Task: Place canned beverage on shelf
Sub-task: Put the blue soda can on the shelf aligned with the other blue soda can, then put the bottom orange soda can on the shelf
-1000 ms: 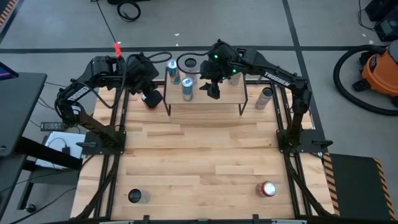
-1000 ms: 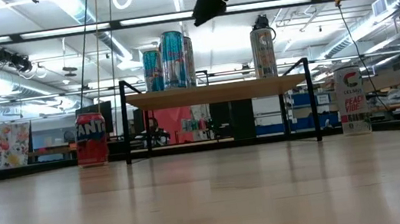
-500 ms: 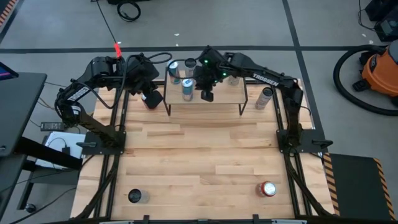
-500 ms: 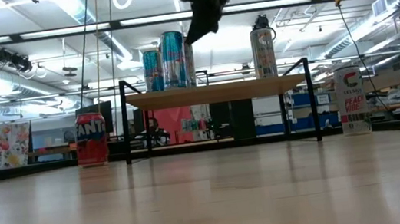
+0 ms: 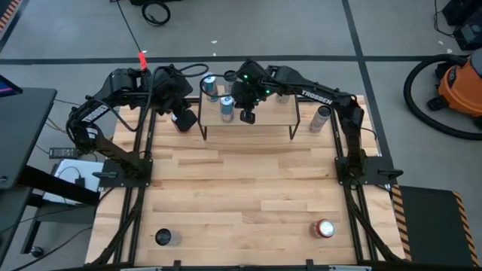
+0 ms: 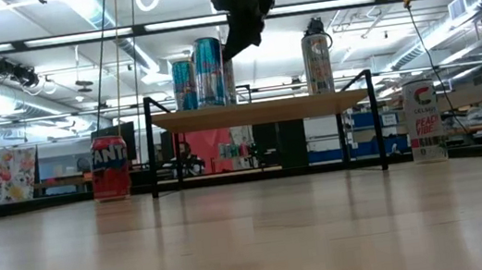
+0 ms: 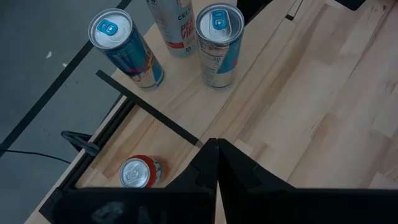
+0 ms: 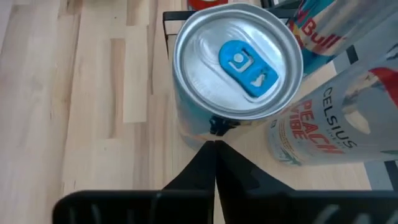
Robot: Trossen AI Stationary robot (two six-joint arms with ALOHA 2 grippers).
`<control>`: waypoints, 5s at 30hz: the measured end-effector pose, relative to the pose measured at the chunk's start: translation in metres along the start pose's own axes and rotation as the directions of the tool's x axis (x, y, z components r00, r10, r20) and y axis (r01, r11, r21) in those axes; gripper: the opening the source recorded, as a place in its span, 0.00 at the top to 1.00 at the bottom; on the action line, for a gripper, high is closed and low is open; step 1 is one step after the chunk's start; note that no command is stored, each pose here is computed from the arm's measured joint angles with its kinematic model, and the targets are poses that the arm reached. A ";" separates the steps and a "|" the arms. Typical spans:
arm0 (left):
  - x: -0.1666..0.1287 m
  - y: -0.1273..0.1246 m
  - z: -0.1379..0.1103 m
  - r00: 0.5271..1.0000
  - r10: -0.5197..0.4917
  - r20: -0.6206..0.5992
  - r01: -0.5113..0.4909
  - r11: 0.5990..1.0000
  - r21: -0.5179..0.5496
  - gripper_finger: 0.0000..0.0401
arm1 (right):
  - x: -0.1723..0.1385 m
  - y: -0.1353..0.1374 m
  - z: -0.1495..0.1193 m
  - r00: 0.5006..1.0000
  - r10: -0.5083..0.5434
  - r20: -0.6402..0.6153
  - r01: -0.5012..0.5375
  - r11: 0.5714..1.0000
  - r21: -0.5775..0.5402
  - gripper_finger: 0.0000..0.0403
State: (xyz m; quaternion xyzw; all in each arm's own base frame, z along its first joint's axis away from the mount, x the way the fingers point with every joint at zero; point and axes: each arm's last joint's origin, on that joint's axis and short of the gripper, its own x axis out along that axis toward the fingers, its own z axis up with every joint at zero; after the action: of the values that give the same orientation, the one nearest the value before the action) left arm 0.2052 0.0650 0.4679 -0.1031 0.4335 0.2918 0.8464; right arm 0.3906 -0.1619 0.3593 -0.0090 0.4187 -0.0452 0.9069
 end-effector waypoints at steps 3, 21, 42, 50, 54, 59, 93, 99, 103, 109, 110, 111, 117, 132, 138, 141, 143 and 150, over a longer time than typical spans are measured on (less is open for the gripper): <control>0.000 0.000 0.000 1.000 0.000 0.000 0.000 1.000 0.001 0.98 | 0.000 0.002 0.003 1.000 -0.003 0.026 0.003 1.000 -0.009 0.99; 0.000 0.000 0.000 1.000 0.000 -0.001 0.000 1.000 0.002 0.98 | 0.023 0.002 0.007 0.999 -0.004 0.049 0.003 1.000 0.010 0.97; 0.000 0.000 0.000 1.000 0.000 0.000 0.000 1.000 0.010 0.98 | 0.017 -0.001 0.012 0.991 -0.101 0.088 0.098 0.994 0.038 0.98; 0.000 0.000 0.000 1.000 0.000 0.001 0.000 1.000 0.010 0.98 | 0.017 -0.001 0.016 0.988 -0.074 0.137 0.068 0.996 0.052 0.98; 0.000 0.000 0.000 1.000 0.000 0.001 0.000 1.000 0.010 0.98 | 0.016 -0.001 0.017 0.987 -0.073 0.140 0.066 0.996 0.055 0.98; 0.000 0.000 0.000 1.000 0.000 0.001 0.000 1.000 0.010 0.98 | 0.016 -0.001 0.017 0.986 -0.065 0.150 0.058 0.997 0.053 0.98; 0.000 0.000 0.000 1.000 0.001 -0.002 -0.001 1.000 0.023 0.98 | -0.037 0.014 0.018 0.984 -0.043 0.173 0.035 0.998 0.053 0.98; 0.000 0.000 0.000 1.000 0.000 -0.001 0.000 1.000 0.023 0.98 | -0.095 0.025 0.016 0.967 -0.037 0.253 0.021 0.998 0.067 0.97; 0.000 0.000 0.000 1.000 0.000 -0.001 0.000 1.000 0.014 0.98 | -0.127 0.031 0.013 0.951 -0.047 0.306 0.030 0.998 0.060 0.95; 0.000 0.000 0.000 1.000 0.000 -0.001 0.000 1.000 0.019 0.98 | -0.158 0.037 0.008 0.929 -0.063 0.364 0.051 0.998 0.041 0.95; 0.000 0.000 0.000 1.000 0.000 -0.001 0.000 1.000 0.019 0.98 | -0.160 0.037 0.008 0.928 -0.065 0.367 0.058 0.998 0.030 0.95; 0.000 0.000 0.000 1.000 0.001 -0.001 0.000 1.000 0.018 0.98 | -0.163 0.038 0.007 0.926 -0.069 0.372 0.065 0.998 0.025 0.94; -0.001 -0.003 -0.001 1.000 -0.007 0.001 0.007 1.000 -0.011 0.98 | -0.168 0.037 0.005 0.924 -0.137 0.357 0.129 0.991 0.045 0.88; -0.011 -0.032 -0.013 1.000 -0.002 0.009 0.000 0.984 0.178 0.98 | -0.159 0.050 0.004 0.948 -0.125 0.291 0.146 0.988 -0.052 0.59; -0.013 -0.037 -0.015 1.000 -0.020 0.011 0.017 0.980 0.200 0.98 | -0.153 0.076 -0.003 0.981 -0.090 0.174 0.107 0.990 -0.092 0.52; -0.014 -0.038 -0.016 1.000 -0.025 0.012 0.022 0.979 0.203 0.98 | -0.151 0.093 -0.010 0.996 -0.046 0.083 0.054 0.994 -0.098 0.50; -0.014 -0.038 -0.016 1.000 -0.025 0.012 0.022 0.979 0.203 0.98 | -0.151 0.106 -0.015 1.000 -0.011 0.017 0.012 0.997 -0.080 0.50; -0.014 -0.038 -0.016 1.000 -0.025 0.012 0.022 0.975 0.219 0.98 | -0.153 0.143 -0.029 0.990 0.045 -0.136 -0.039 0.998 0.046 0.49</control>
State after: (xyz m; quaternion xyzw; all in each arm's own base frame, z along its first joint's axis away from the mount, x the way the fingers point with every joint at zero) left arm 0.2106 0.0215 0.4665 -0.0120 0.4555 0.2330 0.8591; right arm 0.2805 -0.0055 0.4487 0.0225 0.4790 -0.0355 0.8768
